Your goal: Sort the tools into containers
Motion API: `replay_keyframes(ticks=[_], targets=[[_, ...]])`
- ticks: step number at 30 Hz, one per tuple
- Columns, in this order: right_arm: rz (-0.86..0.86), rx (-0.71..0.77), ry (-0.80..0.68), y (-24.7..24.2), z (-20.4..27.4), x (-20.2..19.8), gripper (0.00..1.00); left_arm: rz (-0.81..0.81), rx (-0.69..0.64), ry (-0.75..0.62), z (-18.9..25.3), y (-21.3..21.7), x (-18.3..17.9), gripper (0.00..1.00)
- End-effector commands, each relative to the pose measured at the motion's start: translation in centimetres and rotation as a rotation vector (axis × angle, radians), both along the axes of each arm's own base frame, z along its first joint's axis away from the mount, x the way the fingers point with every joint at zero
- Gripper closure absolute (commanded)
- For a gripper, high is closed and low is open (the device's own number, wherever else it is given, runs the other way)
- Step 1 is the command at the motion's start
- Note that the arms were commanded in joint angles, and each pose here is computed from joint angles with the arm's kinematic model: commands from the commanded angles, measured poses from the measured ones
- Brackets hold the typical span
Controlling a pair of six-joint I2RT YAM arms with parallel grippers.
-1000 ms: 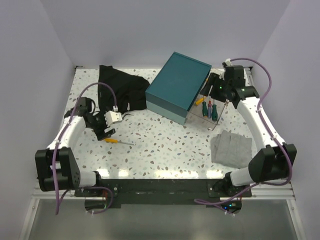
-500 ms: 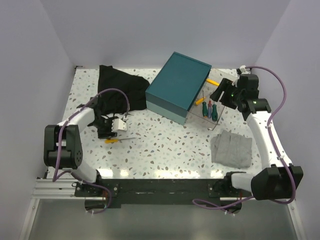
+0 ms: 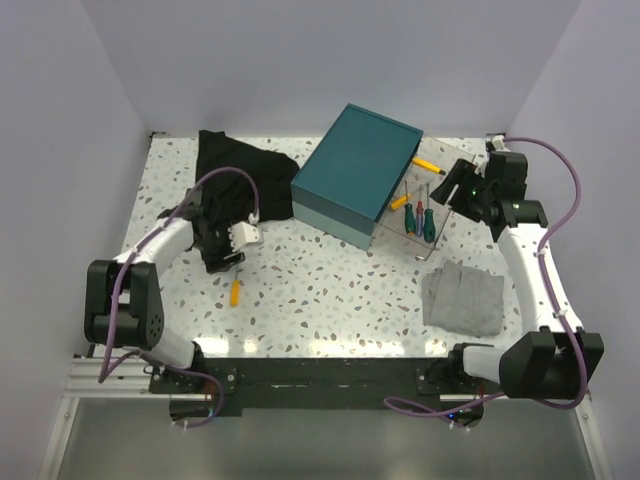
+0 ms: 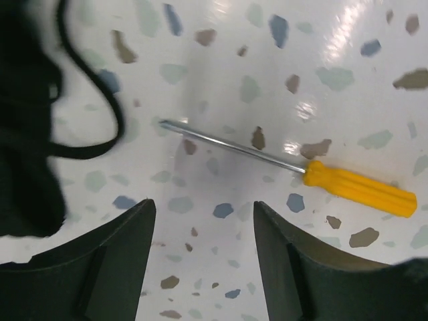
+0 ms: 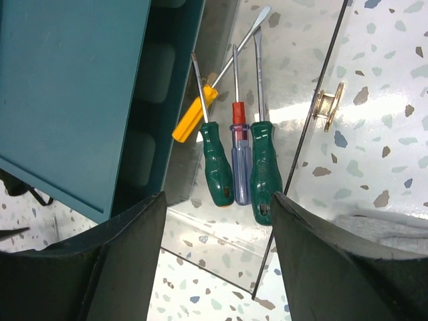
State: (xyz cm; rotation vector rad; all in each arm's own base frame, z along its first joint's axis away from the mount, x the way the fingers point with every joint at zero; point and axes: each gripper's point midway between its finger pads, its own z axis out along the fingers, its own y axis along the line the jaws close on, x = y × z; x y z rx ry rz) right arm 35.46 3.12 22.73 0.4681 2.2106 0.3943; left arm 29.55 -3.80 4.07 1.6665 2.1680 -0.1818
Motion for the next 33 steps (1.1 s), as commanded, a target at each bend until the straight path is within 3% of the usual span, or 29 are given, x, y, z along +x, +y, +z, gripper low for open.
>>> replay_keyframes(ticks=[1,4,8,9,10,16,20,23,28,33], targets=[[0.001,0.016,-0.048,0.0,1.2,0.3,0.33,0.337,-0.202,-0.004,6.4,-3.0,1.8,0.33],[0.001,0.025,-0.041,0.1,0.9,0.6,0.34,0.568,-0.268,0.139,6.6,-4.4,0.8,0.33],[0.005,0.037,-0.042,0.2,1.0,0.9,0.34,0.836,-0.210,0.399,3.4,-5.0,-2.1,0.39],[0.005,0.036,-0.039,0.2,1.0,0.9,0.34,0.845,-0.222,0.425,3.1,-5.5,-2.5,0.43],[0.007,0.036,-0.043,0.2,1.1,1.0,0.34,0.921,-0.152,0.356,2.8,-4.3,-1.9,0.44],[0.012,0.016,-0.054,-0.1,1.6,0.7,0.34,0.968,-0.105,0.303,3.2,-3.9,-2.0,0.48],[0.005,0.019,-0.057,-0.2,1.6,0.3,0.34,1.013,-0.018,0.333,1.9,-3.2,-2.0,0.47],[0.003,0.017,-0.058,-0.4,1.6,0.2,0.34,1.016,0.018,0.340,1.4,-2.9,-1.9,0.53],[0.001,0.007,-0.057,-0.7,1.7,0.1,0.34,1.011,0.042,0.366,0.5,-3.0,-2.1,0.59],[-0.004,-0.007,-0.055,-1.1,1.7,0.5,0.34,0.990,0.065,0.408,-0.5,-3.6,-2.6,0.59]])
